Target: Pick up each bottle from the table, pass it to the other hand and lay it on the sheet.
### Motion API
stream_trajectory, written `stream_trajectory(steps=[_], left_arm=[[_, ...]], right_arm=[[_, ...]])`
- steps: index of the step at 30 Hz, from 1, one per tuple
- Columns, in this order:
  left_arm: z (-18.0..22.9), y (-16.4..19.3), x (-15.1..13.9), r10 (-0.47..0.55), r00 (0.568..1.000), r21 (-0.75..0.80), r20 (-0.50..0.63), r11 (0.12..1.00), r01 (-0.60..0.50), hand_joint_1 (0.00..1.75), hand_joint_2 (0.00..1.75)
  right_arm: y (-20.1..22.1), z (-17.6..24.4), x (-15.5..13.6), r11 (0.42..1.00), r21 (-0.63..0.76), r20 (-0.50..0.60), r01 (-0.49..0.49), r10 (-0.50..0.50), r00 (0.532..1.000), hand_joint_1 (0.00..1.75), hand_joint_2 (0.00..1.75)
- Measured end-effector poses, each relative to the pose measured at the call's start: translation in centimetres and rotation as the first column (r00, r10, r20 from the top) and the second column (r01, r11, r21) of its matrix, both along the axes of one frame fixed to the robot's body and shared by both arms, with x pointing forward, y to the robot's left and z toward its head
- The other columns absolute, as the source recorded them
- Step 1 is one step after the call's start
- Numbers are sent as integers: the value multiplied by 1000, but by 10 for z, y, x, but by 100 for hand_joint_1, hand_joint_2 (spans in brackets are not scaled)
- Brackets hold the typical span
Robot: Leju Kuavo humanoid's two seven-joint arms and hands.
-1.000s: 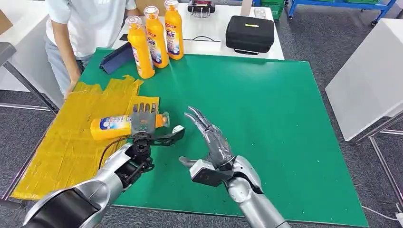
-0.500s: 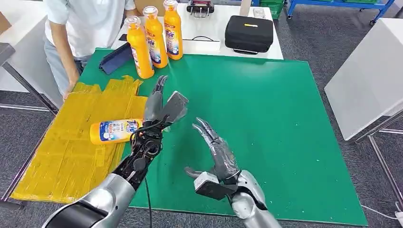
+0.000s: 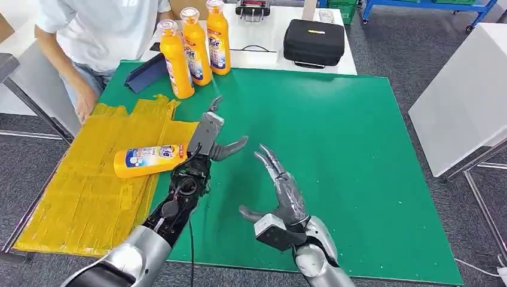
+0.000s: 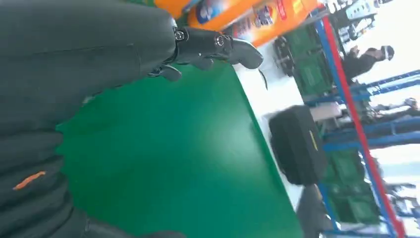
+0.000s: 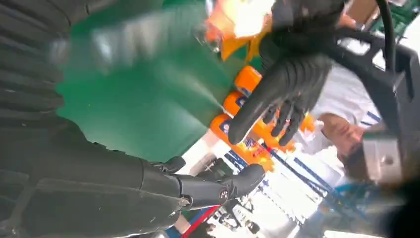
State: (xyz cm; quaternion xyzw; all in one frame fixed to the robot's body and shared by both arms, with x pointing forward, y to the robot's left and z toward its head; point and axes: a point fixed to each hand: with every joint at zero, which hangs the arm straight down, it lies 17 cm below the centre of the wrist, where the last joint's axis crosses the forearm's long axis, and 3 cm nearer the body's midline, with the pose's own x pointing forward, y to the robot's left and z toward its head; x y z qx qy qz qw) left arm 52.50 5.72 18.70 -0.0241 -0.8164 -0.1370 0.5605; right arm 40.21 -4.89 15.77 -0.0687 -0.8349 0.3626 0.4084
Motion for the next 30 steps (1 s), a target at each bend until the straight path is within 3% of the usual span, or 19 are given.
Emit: stream_trajectory(steps=[26,30], left_arm=[[8,-2,-6,-10,1000,-16,25,1000,10,0,175],[7,-2,-7,-16,1000,-36,22,999,17,0,175]], right_arm=[[-1,3,2,1000,3,8,4,-4,1000,0,175],[-11,10,5,996,76,10,36,-37,999,0,175]])
